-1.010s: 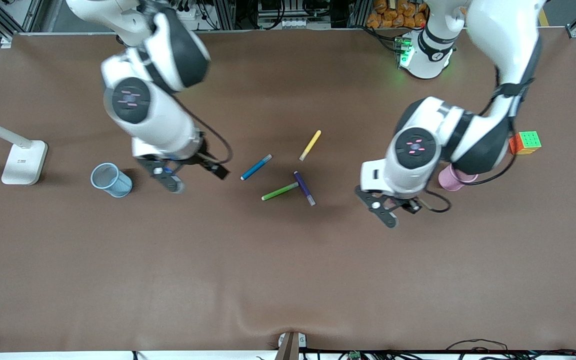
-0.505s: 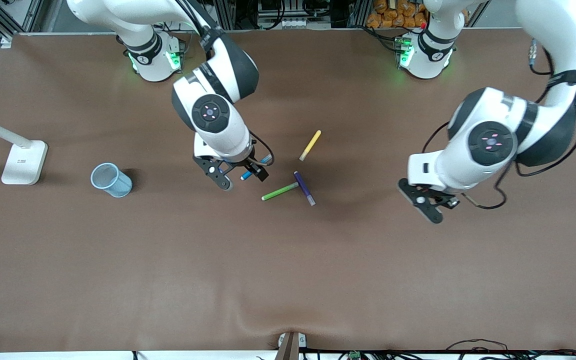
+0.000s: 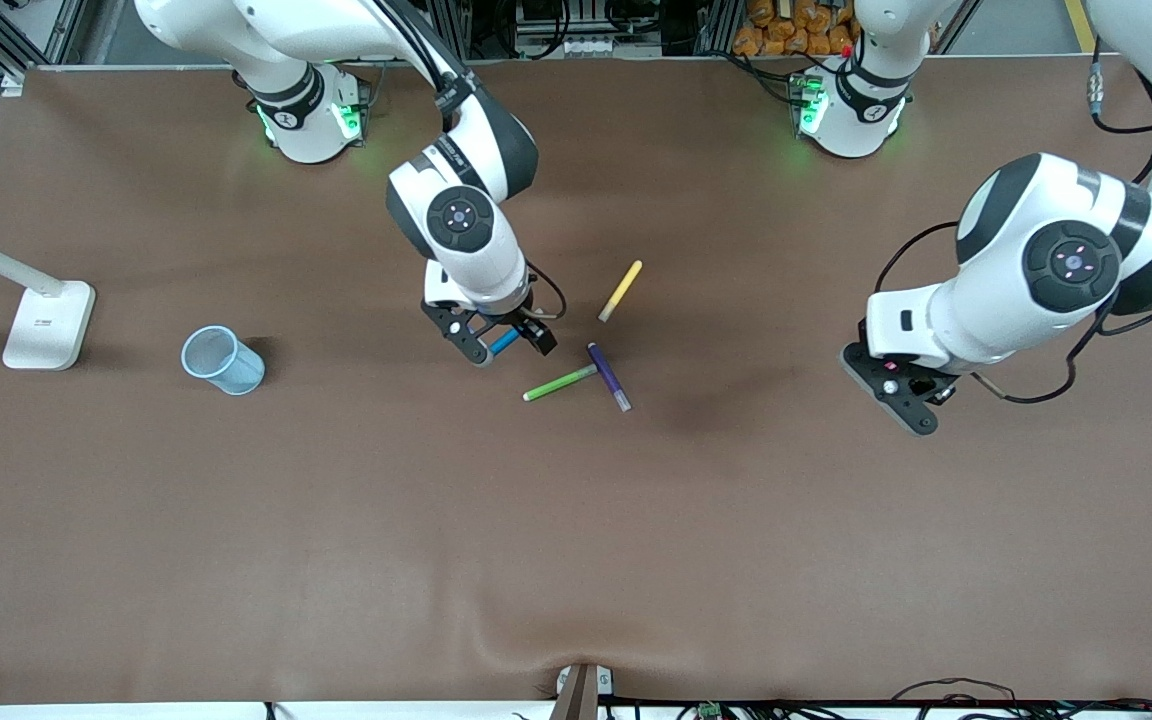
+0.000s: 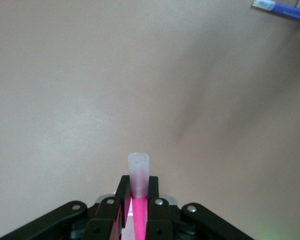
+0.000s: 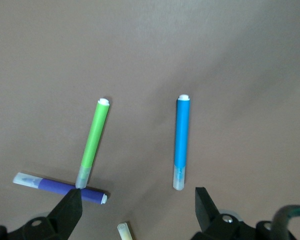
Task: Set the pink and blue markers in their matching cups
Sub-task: 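Carry the pink marker over the pink cup while the right gripper grasps blue marker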
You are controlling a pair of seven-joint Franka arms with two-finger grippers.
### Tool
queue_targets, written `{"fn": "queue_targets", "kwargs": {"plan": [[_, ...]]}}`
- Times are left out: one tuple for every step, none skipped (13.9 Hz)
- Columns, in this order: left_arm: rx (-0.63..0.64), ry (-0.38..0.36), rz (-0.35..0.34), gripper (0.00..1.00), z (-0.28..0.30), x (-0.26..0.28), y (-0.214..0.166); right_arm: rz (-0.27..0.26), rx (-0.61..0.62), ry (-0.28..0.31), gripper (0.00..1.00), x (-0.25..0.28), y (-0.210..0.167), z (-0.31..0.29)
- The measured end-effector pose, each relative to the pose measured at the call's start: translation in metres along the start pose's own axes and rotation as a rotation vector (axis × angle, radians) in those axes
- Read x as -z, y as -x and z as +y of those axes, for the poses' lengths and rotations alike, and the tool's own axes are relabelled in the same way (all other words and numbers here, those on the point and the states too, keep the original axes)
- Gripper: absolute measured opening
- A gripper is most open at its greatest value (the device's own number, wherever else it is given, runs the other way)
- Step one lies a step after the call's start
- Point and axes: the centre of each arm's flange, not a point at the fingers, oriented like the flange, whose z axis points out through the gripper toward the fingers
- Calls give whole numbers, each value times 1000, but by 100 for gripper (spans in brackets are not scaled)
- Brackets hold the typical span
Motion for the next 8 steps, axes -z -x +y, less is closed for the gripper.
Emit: {"fn": "queue_targets", "kwargs": {"plan": [[-7, 4, 11, 18, -3, -1, 7, 1, 0, 2, 100, -7, 3, 3], [-15, 8, 17, 18, -8, -3, 14, 2, -3, 11, 100, -13, 4, 6], [-26, 11, 20, 18, -12, -6, 20, 2, -6, 21, 100, -17, 3, 9], [-39, 14, 19, 18, -16, -9, 24, 2, -10, 30, 100, -21, 2, 12], [-49, 17, 17, 18, -18, -12, 28, 2, -12, 40, 100, -26, 1, 15], [-55, 23, 14, 18, -20, -15, 32, 3, -13, 45, 100, -31, 1, 18], [-59, 32, 14, 18, -18, -17, 34, 4, -15, 43, 100, -36, 0, 20], [-63, 39, 16, 18, -15, -18, 36, 6, -14, 38, 100, -41, 1, 23]]}}
